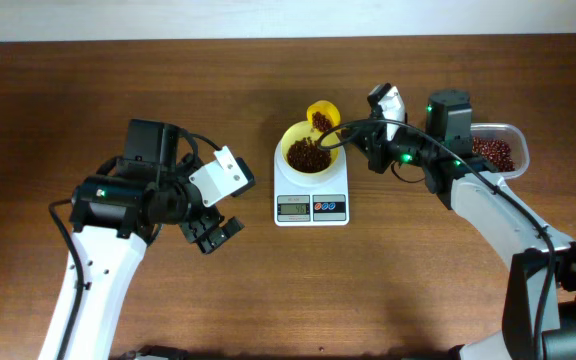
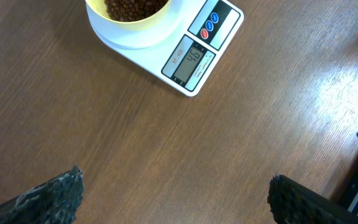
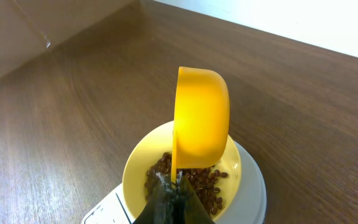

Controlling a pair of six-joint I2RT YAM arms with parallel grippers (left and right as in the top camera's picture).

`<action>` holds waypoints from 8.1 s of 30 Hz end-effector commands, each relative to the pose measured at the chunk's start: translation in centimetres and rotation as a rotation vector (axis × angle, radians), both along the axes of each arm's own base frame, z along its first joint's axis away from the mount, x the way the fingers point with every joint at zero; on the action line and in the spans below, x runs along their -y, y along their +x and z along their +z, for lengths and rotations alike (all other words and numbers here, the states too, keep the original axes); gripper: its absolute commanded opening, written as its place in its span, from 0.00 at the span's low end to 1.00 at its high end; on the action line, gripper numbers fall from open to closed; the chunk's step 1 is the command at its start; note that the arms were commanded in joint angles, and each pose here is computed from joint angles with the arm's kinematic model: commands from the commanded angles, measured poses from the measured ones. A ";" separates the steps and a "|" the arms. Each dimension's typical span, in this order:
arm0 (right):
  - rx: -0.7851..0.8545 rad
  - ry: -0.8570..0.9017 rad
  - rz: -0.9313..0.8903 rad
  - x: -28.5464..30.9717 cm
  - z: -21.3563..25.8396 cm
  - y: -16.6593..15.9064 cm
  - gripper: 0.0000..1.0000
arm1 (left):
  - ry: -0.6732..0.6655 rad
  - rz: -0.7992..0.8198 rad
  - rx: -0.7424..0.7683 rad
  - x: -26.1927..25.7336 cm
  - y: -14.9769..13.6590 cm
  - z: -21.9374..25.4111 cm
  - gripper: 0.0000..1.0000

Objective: Scoop item into bowl and weigh 50g on scale

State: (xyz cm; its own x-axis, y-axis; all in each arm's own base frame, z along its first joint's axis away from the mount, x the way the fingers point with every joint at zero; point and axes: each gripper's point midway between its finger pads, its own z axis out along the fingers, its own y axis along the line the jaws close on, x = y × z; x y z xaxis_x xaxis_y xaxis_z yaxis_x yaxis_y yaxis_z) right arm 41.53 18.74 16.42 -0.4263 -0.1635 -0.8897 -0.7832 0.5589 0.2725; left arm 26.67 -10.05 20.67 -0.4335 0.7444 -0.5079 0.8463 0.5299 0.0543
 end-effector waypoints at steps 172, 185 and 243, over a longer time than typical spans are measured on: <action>-0.194 0.015 -0.163 -0.7 -1.1 0.5 0.04 | -0.002 -0.015 0.035 0.1 0.2 0.9 0.99; -0.100 -0.039 -0.095 -1.1 -0.9 0.1 0.04 | -0.002 -0.015 0.035 0.1 0.2 0.9 0.99; -0.377 0.373 -0.294 4.8 4.8 2.2 0.04 | -0.002 -0.015 0.035 0.1 0.2 0.9 0.99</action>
